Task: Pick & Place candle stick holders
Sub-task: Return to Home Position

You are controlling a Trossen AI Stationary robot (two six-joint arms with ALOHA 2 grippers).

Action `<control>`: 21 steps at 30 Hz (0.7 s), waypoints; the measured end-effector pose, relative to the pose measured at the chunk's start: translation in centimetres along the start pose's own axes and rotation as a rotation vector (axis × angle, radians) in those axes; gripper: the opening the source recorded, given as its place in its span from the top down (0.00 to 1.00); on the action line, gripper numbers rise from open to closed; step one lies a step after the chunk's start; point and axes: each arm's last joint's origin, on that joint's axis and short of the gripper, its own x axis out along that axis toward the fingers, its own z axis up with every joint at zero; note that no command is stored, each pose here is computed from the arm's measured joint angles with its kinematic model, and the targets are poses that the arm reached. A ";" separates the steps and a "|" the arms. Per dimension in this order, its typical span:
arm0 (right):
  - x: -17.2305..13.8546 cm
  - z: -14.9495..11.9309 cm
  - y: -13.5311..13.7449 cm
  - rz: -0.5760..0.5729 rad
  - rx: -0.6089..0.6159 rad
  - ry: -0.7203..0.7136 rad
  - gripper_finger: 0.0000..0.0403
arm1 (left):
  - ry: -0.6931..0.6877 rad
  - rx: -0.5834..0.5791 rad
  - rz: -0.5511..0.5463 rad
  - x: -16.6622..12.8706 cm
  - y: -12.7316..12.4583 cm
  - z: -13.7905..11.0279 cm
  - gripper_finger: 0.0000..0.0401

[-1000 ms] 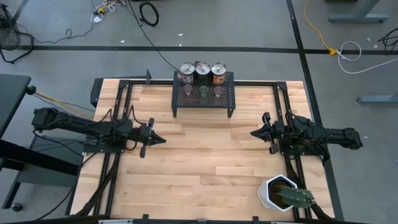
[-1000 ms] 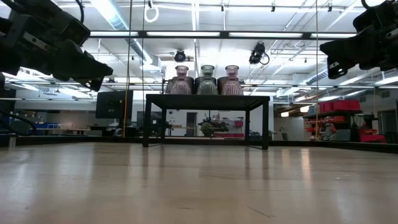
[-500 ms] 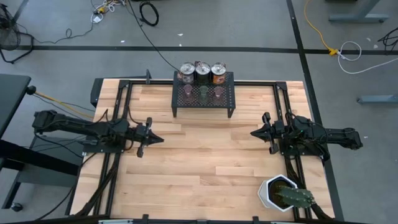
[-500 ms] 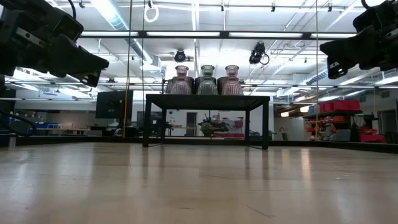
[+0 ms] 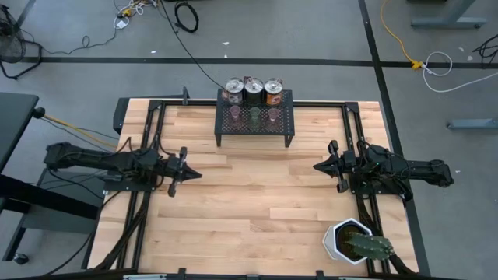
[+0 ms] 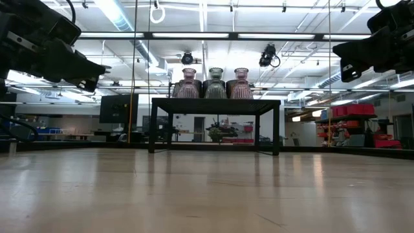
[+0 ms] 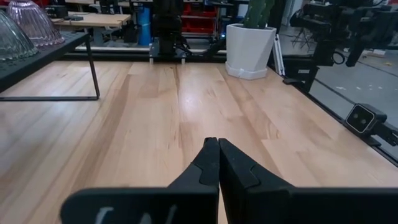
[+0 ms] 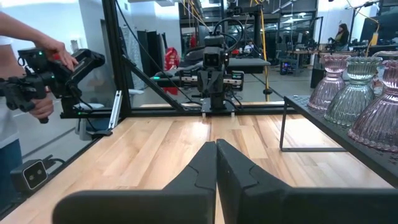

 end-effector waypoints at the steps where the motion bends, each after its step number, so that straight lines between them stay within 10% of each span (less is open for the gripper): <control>1: 0.0 0.0 0.0 0.000 0.000 0.000 0.98 | 0.001 0.000 0.000 -0.1 0.0 0.0 1.00; 21: 0.0 0.0 0.0 0.000 0.000 0.000 0.98 | -0.076 -0.006 0.022 -1.7 -0.1 0.4 1.00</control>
